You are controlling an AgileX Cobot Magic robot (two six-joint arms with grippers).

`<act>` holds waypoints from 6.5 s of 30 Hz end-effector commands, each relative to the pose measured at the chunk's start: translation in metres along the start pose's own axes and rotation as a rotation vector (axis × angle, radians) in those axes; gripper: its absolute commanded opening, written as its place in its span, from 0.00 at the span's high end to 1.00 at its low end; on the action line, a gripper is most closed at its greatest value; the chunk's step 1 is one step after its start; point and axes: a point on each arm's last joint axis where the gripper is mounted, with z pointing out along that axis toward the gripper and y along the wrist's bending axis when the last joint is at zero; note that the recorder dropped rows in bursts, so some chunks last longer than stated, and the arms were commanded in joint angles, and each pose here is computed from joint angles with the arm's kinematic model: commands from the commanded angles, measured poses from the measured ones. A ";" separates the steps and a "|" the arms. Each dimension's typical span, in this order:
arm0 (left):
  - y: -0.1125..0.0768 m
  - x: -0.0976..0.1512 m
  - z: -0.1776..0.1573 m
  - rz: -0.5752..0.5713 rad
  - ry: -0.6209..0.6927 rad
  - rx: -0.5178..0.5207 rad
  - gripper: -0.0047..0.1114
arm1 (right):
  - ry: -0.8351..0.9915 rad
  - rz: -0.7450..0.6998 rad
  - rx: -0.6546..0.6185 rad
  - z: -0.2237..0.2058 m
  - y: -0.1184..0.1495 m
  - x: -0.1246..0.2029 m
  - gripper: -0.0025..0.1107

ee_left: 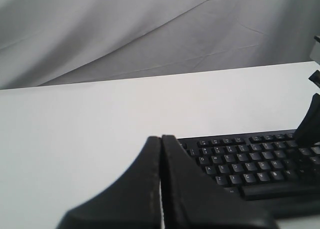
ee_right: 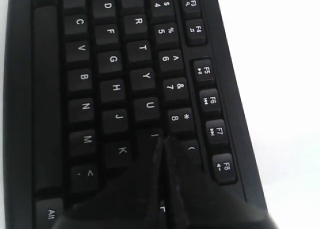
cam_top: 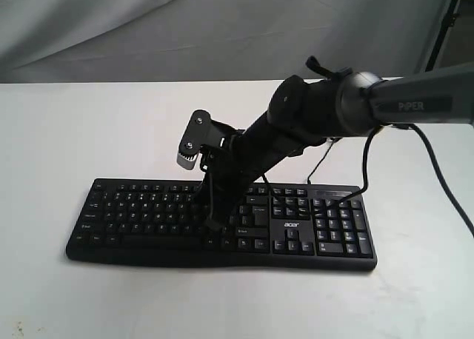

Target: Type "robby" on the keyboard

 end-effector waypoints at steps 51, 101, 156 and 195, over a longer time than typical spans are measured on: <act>0.000 0.001 0.000 0.003 -0.005 0.005 0.96 | 0.031 -0.004 -0.010 0.013 0.004 0.010 0.98; 0.000 0.001 0.000 0.003 -0.005 0.005 0.96 | -0.063 -0.060 -0.052 0.032 0.048 -0.046 0.98; 0.000 0.001 0.000 0.003 -0.005 0.005 0.96 | 0.000 -0.028 -0.038 0.045 0.046 -0.034 0.98; 0.000 0.001 0.000 0.003 -0.005 0.005 0.96 | -0.033 -0.057 0.000 0.026 0.044 -0.046 0.98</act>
